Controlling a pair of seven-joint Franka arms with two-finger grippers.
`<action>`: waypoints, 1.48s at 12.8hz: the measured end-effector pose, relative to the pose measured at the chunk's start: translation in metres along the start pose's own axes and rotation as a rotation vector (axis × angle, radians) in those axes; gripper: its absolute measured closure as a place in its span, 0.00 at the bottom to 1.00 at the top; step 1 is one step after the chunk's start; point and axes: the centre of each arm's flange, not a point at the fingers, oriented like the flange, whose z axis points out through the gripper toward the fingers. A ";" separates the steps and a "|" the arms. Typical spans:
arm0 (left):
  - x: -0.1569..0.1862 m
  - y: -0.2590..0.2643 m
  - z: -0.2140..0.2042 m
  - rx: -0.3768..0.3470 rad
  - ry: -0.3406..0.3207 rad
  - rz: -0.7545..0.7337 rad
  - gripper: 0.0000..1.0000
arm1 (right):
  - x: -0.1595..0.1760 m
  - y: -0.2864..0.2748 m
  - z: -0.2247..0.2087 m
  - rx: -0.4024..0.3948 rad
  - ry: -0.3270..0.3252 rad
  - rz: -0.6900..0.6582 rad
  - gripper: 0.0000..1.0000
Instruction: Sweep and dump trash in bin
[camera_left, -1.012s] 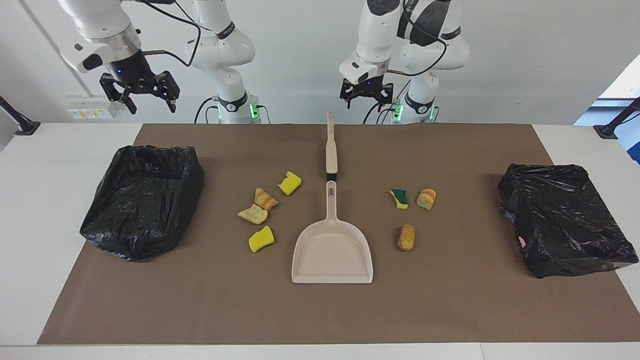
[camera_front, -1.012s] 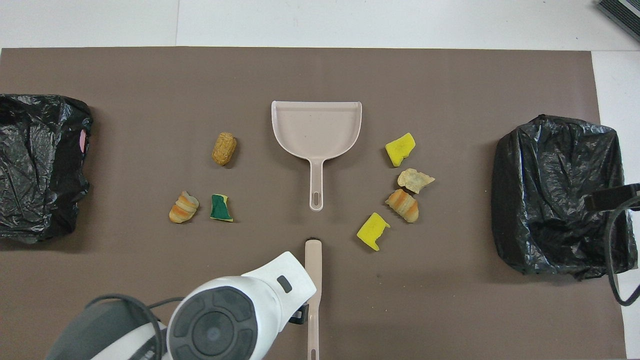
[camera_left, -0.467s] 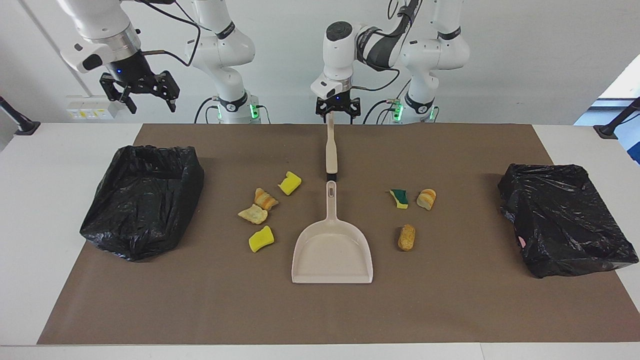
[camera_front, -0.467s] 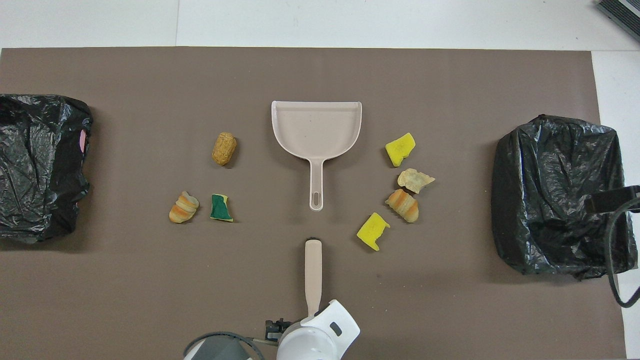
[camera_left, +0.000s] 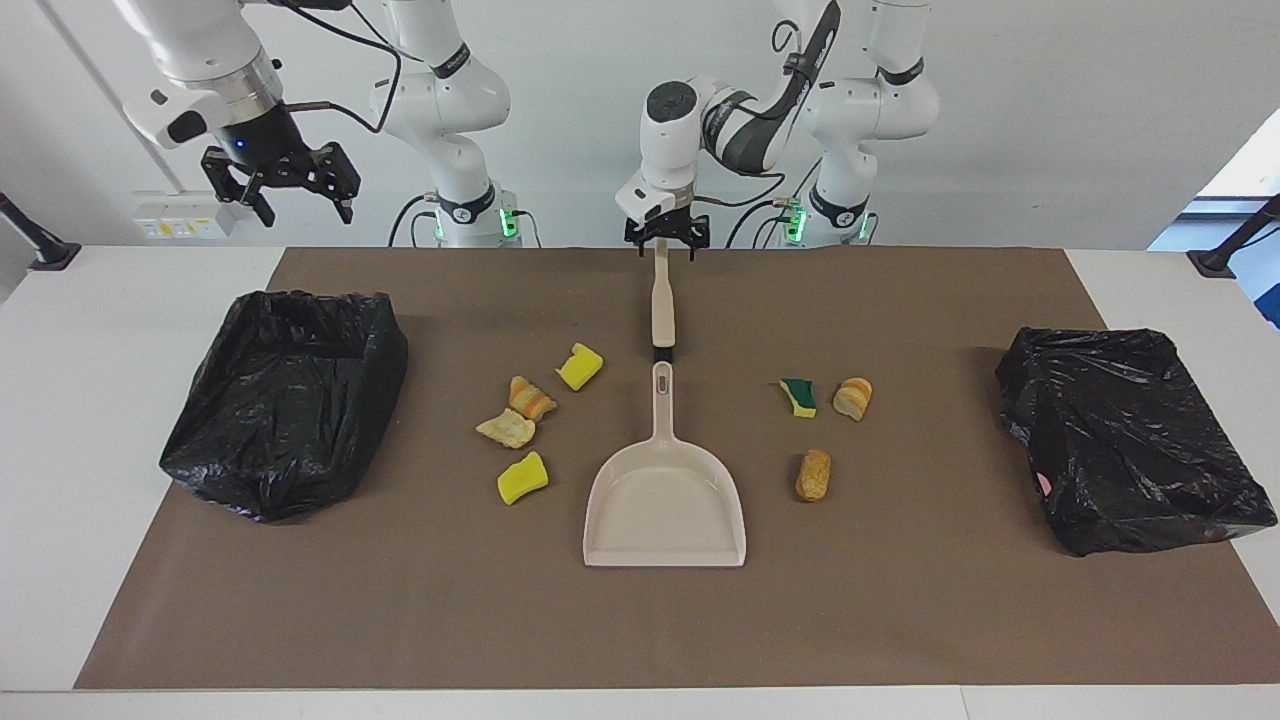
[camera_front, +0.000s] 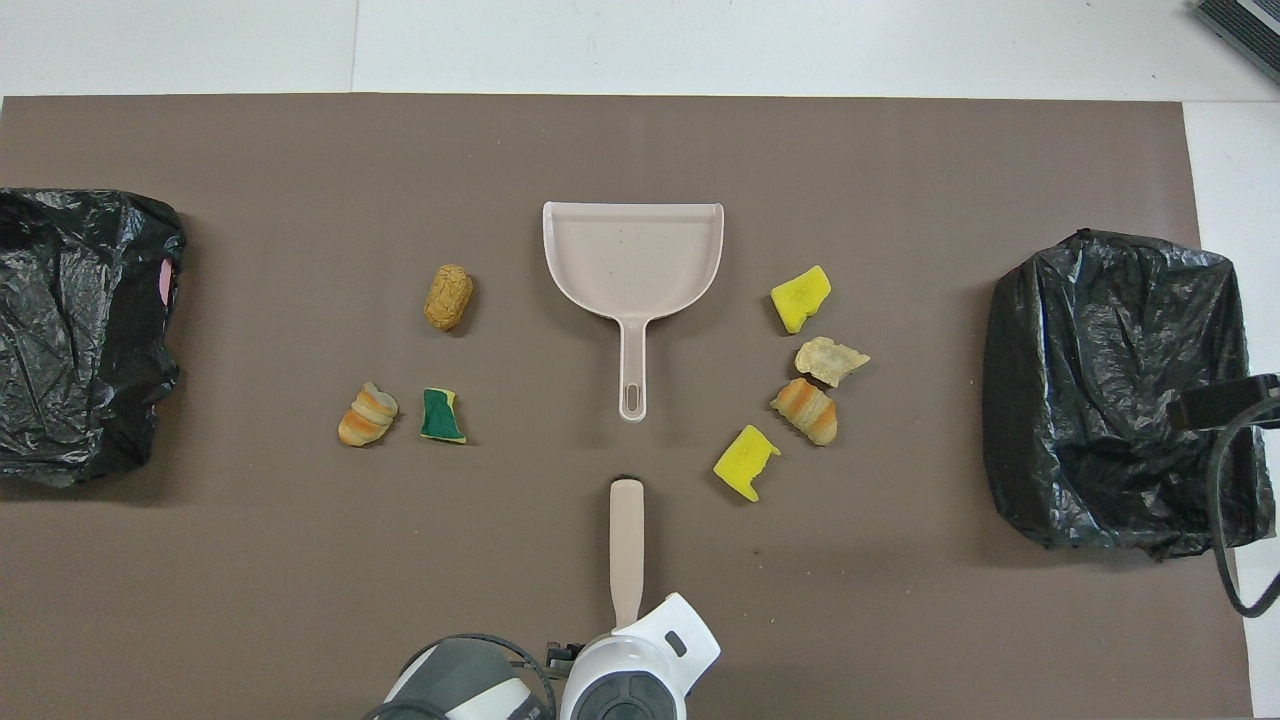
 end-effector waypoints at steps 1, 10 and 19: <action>0.001 0.000 0.003 -0.002 -0.011 0.004 0.00 | 0.000 -0.003 0.001 -0.001 -0.002 0.001 0.00; 0.002 0.000 0.003 -0.004 -0.016 0.012 0.74 | 0.045 -0.101 0.037 0.014 -0.028 0.033 0.00; 0.080 -0.125 -0.074 0.009 -0.060 -0.096 0.74 | 0.115 -0.214 0.111 0.072 -0.031 0.204 0.00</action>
